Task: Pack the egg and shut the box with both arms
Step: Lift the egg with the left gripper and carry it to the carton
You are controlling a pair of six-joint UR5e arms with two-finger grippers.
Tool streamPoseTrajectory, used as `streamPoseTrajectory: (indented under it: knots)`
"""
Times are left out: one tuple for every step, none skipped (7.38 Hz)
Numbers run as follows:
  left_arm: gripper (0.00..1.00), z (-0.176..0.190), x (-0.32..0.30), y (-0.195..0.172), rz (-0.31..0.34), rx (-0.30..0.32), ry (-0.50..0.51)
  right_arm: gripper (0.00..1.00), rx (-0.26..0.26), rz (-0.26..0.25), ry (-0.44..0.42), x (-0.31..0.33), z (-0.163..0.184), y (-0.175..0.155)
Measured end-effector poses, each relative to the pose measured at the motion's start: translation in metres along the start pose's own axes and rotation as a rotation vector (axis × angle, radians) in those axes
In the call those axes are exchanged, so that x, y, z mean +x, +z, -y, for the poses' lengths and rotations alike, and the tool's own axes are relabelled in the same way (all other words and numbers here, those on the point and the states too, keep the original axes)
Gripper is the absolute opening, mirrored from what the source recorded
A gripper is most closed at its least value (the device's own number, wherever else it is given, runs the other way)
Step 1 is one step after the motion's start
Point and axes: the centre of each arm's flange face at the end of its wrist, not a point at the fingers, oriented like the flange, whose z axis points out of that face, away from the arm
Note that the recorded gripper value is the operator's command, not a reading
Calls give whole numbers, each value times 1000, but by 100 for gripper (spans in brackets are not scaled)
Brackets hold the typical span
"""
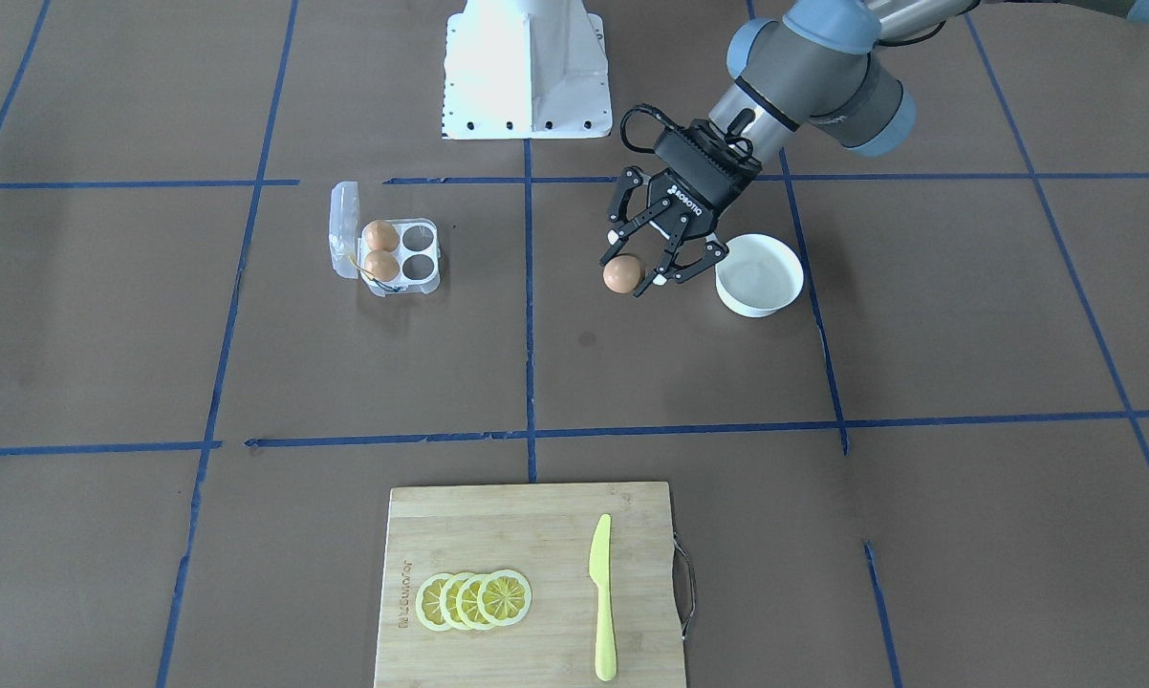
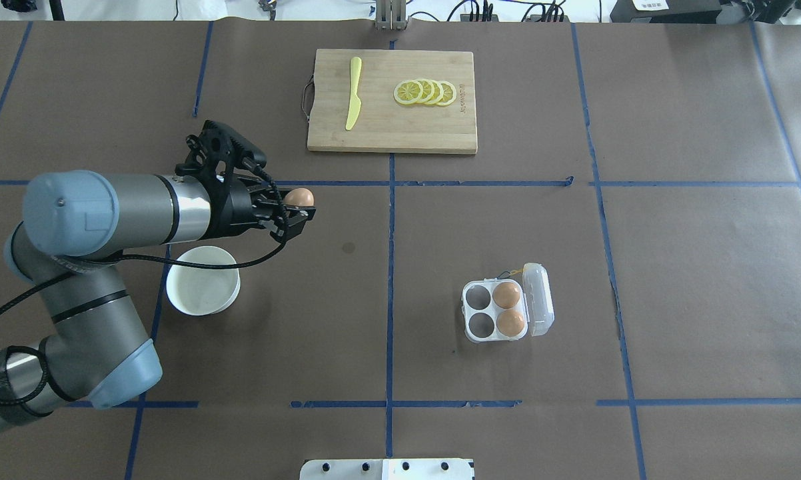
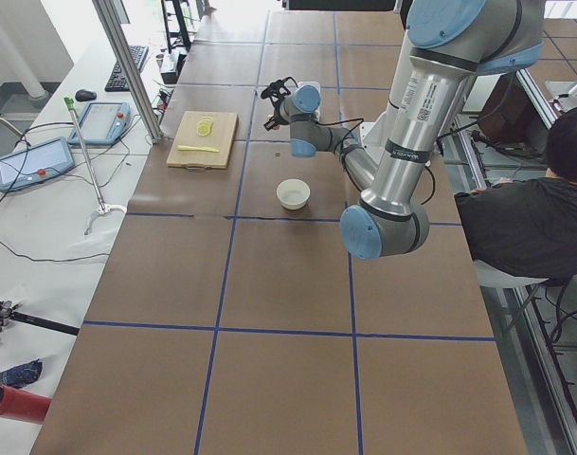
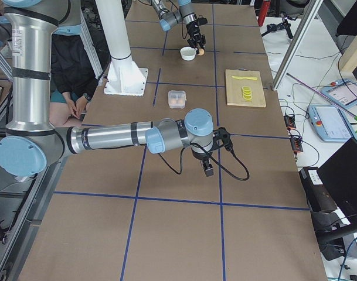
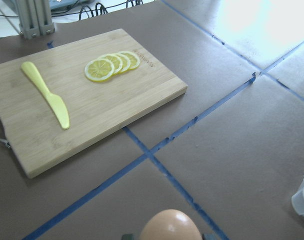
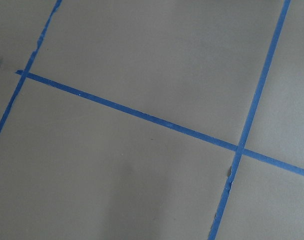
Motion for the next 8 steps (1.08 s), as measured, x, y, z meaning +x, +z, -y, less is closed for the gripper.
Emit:
streamPoseTrajectory:
  knots:
    - [0,-5,15,6,-40,55,53,100,0,0,0,0,0,0]
    - [0,-19,37,26,-72,108,85,100,0,0,0,0,0,0]
    - [0,-33,62,50,-100,149,116,100,0,-1,0,0,-1,0]
    - [0,-40,87,72,-122,182,142,100,0,-1,-1,0,-1,0]
    - [0,-47,115,94,-133,198,148,100,0,-1,-1,0,-1,0]
    - [0,-50,141,117,-132,203,146,100,0,-1,-1,1,-1,0]
    - [0,-49,161,138,-131,198,144,100,-1,-1,1,1,-1,0]
    - [0,-50,176,153,-134,187,144,100,-1,-1,1,1,-2,0]
